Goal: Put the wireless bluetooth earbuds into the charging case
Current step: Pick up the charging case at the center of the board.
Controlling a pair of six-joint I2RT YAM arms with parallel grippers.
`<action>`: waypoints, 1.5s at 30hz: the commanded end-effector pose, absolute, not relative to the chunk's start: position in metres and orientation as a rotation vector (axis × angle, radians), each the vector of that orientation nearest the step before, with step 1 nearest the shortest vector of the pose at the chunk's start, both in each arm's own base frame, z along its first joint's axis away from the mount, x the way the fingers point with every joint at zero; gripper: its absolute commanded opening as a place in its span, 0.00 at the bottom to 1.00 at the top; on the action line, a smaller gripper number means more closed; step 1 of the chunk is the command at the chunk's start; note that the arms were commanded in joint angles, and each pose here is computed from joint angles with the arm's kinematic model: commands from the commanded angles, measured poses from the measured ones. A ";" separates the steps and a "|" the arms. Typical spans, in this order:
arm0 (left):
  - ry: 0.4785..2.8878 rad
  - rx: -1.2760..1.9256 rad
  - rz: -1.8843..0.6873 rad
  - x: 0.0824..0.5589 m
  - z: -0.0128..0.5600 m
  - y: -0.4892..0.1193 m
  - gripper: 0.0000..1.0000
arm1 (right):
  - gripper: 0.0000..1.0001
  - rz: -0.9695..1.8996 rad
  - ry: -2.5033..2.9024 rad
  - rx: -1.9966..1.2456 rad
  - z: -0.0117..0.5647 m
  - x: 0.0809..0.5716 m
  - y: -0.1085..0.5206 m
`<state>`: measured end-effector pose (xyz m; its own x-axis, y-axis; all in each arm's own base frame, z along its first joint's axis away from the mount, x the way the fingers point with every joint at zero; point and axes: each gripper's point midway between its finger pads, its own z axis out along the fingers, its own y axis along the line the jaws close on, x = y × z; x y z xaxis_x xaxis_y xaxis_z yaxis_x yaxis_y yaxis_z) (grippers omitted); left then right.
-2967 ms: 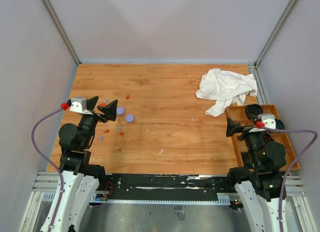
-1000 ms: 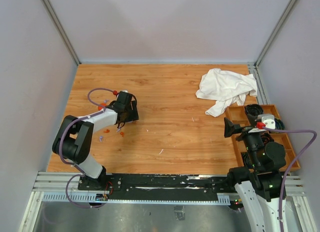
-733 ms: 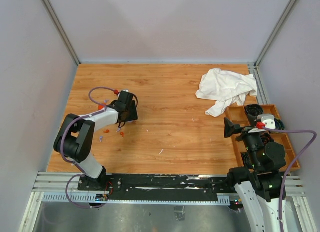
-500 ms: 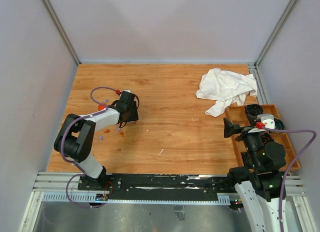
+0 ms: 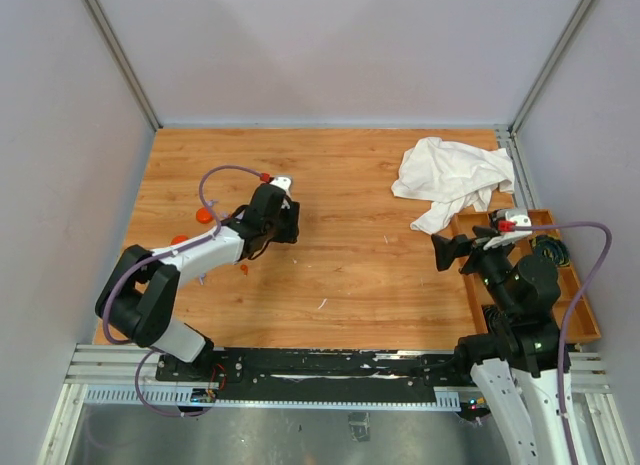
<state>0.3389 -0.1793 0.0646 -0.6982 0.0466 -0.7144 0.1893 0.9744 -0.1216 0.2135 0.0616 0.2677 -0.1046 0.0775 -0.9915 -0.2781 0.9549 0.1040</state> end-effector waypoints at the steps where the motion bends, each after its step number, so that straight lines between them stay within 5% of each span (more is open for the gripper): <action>1: 2.145 0.355 -0.341 0.344 0.111 -0.211 0.49 | 0.99 0.409 1.696 -0.185 0.274 0.215 0.080; 16: 1.639 0.918 -0.370 0.301 0.181 -0.274 0.49 | 0.99 0.792 1.756 -0.296 0.252 0.239 0.143; 32: 1.157 1.416 -0.096 0.254 0.208 -0.320 0.51 | 1.00 1.060 1.780 -0.588 0.237 0.238 0.215; 45: 1.062 1.527 -0.034 0.238 0.222 -0.335 0.50 | 0.83 1.156 1.874 -0.798 0.231 0.222 0.251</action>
